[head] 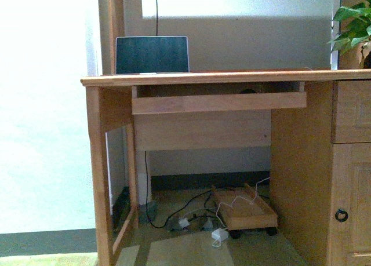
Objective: Place mouse
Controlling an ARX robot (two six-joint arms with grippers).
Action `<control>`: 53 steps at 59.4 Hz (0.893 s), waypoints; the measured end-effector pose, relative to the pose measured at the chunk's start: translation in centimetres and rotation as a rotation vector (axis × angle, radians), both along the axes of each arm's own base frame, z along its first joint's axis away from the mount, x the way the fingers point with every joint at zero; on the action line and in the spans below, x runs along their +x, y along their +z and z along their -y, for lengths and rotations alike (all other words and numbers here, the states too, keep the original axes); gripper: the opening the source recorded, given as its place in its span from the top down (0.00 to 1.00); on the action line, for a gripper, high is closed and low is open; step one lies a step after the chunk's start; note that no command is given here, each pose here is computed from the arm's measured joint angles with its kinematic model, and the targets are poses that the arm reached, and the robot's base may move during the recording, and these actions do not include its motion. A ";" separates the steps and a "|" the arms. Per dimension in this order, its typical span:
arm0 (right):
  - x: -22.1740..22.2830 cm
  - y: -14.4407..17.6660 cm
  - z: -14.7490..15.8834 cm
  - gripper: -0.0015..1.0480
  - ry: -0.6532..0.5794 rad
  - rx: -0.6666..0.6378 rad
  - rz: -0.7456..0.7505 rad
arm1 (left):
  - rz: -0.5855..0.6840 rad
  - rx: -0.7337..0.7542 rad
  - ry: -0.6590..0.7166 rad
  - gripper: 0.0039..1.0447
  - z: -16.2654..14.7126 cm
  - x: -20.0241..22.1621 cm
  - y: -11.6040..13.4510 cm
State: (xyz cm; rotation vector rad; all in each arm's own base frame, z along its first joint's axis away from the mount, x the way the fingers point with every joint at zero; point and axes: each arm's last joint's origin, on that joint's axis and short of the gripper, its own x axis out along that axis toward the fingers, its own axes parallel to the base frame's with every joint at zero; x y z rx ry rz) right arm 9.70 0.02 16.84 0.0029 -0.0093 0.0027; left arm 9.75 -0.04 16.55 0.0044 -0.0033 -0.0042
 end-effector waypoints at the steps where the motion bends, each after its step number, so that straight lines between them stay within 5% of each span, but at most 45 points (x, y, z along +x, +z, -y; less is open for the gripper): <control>1: 0.0 0.0 0.0 0.07 0.000 0.000 0.000 | 0.000 0.000 0.000 0.07 0.0 0.0 0.0; 53: 0.0 0.0 0.0 0.07 0.000 0.000 0.000 | 0.000 0.000 0.000 0.07 0.0 0.0 0.0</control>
